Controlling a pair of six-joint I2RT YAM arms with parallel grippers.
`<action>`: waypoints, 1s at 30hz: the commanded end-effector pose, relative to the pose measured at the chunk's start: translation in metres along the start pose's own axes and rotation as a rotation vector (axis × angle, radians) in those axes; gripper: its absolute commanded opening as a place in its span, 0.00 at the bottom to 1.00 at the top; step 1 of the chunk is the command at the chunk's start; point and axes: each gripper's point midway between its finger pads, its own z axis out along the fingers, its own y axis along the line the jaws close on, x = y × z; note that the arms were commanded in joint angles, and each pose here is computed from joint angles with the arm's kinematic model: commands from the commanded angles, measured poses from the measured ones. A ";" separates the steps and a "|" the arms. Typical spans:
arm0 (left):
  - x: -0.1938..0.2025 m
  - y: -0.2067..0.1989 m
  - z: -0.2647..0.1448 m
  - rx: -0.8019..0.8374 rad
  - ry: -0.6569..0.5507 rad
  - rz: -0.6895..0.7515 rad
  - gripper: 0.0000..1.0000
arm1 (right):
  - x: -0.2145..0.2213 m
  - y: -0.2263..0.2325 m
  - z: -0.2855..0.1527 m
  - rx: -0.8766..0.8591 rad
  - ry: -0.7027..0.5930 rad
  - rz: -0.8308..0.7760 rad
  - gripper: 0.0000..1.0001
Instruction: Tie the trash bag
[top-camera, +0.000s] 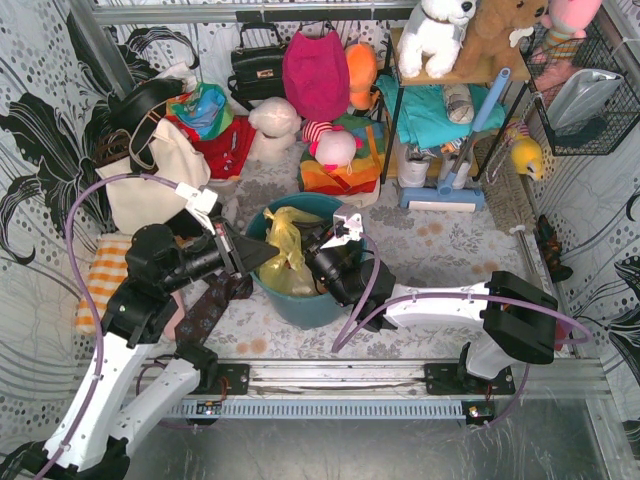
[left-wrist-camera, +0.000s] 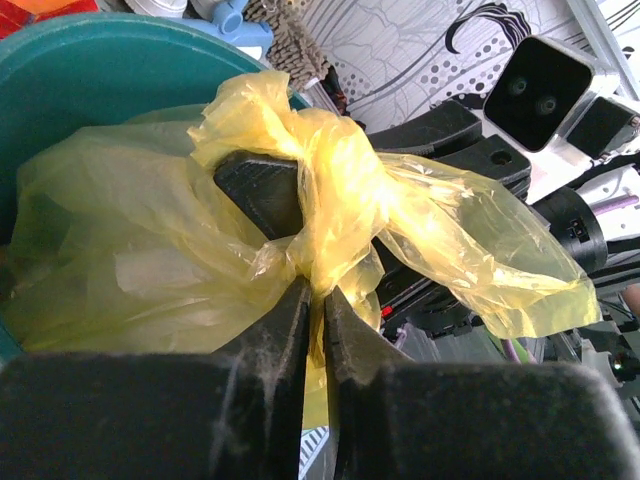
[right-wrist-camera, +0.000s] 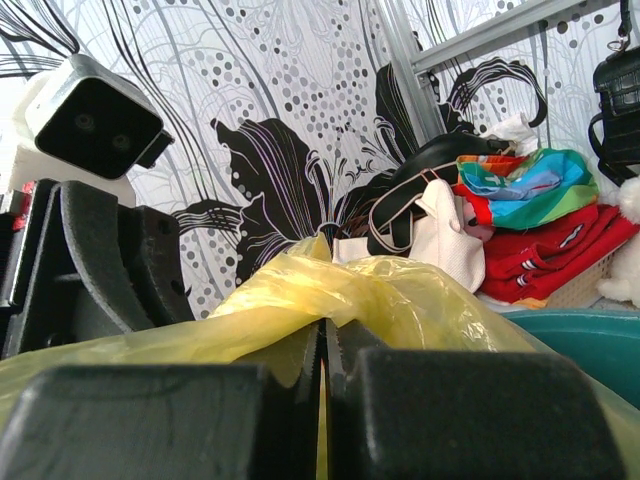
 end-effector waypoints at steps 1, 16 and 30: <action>-0.004 -0.009 0.001 0.053 -0.010 0.014 0.20 | -0.019 0.013 0.008 -0.037 -0.072 0.039 0.00; -0.044 -0.029 -0.031 -0.092 -0.064 0.142 0.55 | -0.019 0.013 0.007 -0.036 -0.067 0.047 0.00; -0.084 0.004 -0.004 -0.253 -0.200 -0.046 0.54 | -0.020 0.013 0.007 -0.034 -0.060 0.053 0.00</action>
